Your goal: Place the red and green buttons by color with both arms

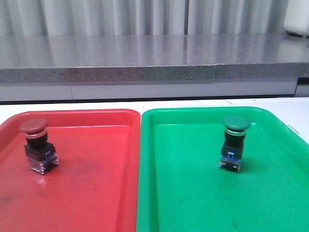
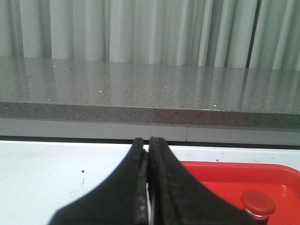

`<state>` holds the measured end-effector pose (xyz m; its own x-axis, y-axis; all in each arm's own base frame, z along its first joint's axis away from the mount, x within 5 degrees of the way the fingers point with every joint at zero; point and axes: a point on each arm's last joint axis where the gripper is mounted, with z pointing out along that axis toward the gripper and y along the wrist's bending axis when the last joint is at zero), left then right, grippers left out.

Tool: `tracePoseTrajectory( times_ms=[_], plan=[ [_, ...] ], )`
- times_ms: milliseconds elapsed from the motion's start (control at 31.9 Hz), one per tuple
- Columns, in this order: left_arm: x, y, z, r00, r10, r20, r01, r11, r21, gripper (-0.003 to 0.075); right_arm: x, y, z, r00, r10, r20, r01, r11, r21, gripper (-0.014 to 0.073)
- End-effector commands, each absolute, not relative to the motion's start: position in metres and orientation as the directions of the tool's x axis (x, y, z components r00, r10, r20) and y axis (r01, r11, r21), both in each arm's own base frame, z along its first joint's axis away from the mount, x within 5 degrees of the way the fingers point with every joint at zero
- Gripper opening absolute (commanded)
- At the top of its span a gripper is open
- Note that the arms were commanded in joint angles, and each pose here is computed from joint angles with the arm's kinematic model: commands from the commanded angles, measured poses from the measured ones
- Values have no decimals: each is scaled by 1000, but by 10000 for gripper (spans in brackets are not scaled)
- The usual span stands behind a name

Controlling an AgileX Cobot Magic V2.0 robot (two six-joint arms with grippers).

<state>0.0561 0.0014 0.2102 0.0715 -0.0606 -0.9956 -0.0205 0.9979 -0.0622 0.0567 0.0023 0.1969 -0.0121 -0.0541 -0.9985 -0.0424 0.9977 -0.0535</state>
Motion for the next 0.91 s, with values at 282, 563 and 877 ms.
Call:
tracePoseTrajectory(
  times_ms=[282, 563, 877],
  plan=[
    [55, 1, 211, 149, -69, -986, -12, 997, -72, -20, 55, 3, 210, 122, -62, -991, -54, 996, -69, -106],
    [55, 1, 211, 149, -69, -986, -12, 997, -72, -20, 55, 3, 210, 118, 17, -993, -63, 998, 9, -106],
    [55, 1, 211, 149, -69, -986, -12, 997, -72, -20, 55, 3, 210, 115, 55, -992, -67, 997, 48, -106]
  ],
)
